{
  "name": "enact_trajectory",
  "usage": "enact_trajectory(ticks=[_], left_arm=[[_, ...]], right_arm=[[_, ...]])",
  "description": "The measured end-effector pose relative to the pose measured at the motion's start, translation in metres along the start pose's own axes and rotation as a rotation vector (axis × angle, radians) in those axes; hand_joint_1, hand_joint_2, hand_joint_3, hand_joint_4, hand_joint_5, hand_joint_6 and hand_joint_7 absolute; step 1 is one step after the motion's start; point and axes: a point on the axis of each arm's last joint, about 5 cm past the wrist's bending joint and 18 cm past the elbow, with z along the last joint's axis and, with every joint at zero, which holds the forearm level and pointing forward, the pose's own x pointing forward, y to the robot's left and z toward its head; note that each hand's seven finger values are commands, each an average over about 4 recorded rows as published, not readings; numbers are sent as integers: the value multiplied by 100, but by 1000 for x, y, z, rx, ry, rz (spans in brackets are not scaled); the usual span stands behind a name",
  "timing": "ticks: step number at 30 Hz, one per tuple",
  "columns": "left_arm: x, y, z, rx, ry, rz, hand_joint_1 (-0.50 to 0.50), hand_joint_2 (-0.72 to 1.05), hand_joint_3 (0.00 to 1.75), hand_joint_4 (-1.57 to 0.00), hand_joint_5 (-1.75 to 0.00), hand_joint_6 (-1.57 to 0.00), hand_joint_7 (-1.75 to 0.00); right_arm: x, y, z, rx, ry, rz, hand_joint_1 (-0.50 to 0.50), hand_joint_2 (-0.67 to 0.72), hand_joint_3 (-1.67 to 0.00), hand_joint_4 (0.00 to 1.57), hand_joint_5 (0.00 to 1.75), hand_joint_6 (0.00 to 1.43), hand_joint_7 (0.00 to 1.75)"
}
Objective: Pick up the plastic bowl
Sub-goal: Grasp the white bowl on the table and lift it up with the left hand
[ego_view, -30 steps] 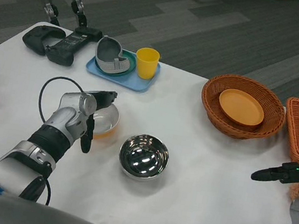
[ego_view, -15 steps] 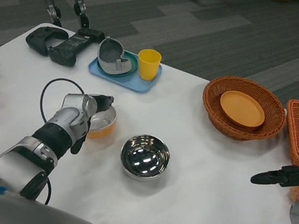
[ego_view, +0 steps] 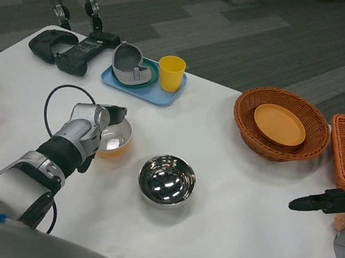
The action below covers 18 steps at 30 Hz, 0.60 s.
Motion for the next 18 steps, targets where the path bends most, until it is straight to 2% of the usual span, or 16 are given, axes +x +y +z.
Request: enact_trajectory(ticks=[10, 15, 18], left_arm=[[-8, 12, 5, -9, -17, 60, -50, -55, 0, 0, 0, 0, 0], [-9, 14, 5, -7, -18, 66, -50, -55, 0, 0, -10, 0, 0], [-9, 15, 5, -7, -14, 68, -50, -55, 0, 0, -10, 0, 0]], right_arm=[[0, 0, 0, -1, -1, 0, -46, 72, 0, 0, 0, 0, 0], [0, 0, 0, -1, -1, -1, -46, 72, 0, 0, 0, 0, 0], [0, -1, 0, -2, 0, -1, -46, 72, 0, 0, 0, 0, 0]])
